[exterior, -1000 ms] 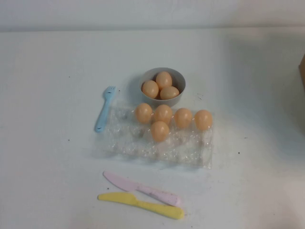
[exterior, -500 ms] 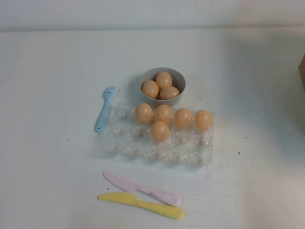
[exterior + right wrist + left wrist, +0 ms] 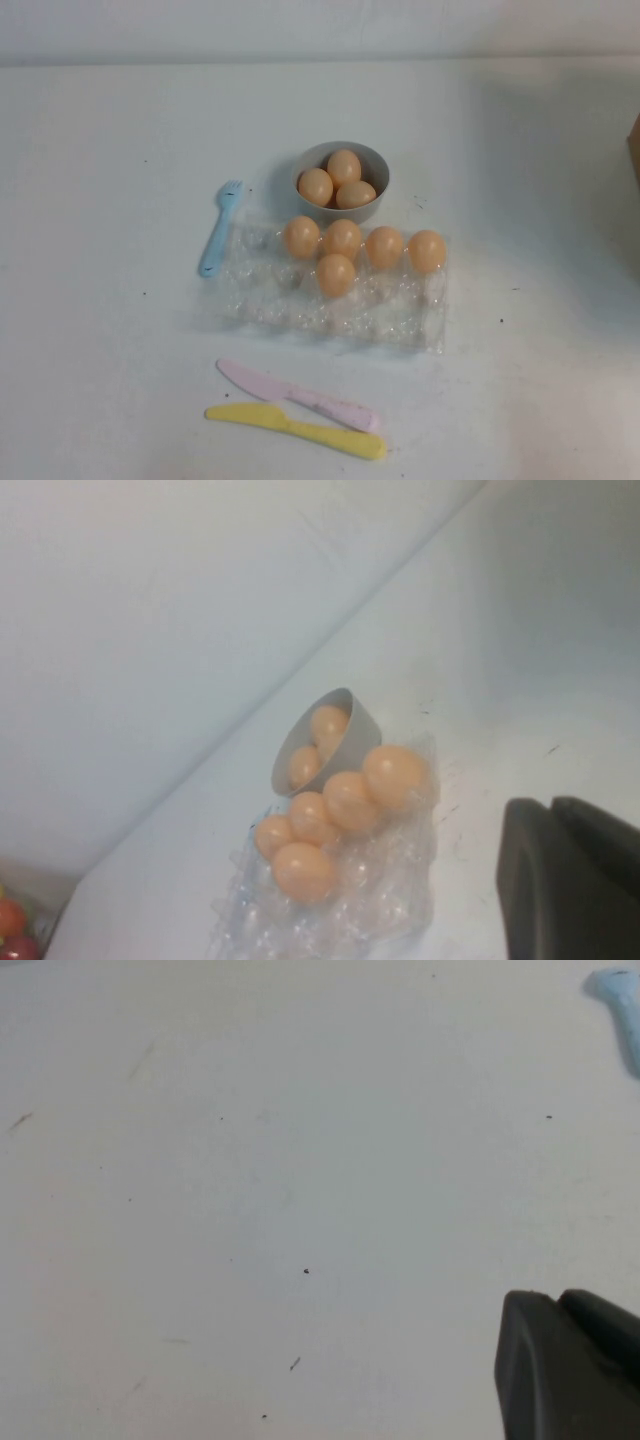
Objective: Take an egg out of the egg box
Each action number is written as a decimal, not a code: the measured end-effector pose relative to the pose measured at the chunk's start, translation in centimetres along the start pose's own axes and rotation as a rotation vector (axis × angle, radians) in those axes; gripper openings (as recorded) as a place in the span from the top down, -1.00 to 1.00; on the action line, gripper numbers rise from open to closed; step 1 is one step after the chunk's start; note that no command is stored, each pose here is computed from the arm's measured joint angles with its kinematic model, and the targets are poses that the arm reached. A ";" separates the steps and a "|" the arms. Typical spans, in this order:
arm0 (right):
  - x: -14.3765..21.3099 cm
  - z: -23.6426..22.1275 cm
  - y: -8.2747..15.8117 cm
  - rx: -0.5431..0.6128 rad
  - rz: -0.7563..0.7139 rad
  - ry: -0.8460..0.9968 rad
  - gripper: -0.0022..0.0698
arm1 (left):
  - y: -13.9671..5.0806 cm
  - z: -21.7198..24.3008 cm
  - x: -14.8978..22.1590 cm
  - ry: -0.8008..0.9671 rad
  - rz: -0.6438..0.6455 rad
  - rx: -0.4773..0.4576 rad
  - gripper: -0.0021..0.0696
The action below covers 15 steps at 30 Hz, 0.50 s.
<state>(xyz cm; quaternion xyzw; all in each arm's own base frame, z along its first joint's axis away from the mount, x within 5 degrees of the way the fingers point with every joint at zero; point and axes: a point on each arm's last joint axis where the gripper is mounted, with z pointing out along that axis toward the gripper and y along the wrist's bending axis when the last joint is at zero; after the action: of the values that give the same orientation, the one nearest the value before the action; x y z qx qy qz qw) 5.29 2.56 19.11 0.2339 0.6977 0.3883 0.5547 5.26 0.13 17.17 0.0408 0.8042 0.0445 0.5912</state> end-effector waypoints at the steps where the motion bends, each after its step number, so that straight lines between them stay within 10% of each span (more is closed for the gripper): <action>1: 0.1 0.0 0.0 -0.001 -0.011 0.006 0.99 | 0.0 0.0 0.0 0.000 0.000 0.000 0.95; 15: -6.9 3.2 7.0 0.140 -0.391 0.141 0.99 | 0.0 0.0 0.0 0.000 0.000 0.000 0.95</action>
<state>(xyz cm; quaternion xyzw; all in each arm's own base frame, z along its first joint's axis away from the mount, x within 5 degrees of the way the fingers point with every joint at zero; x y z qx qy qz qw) 9.47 2.41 28.55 0.1045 0.7921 0.2393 0.5518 5.26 0.13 17.17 0.0408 0.8042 0.0445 0.5912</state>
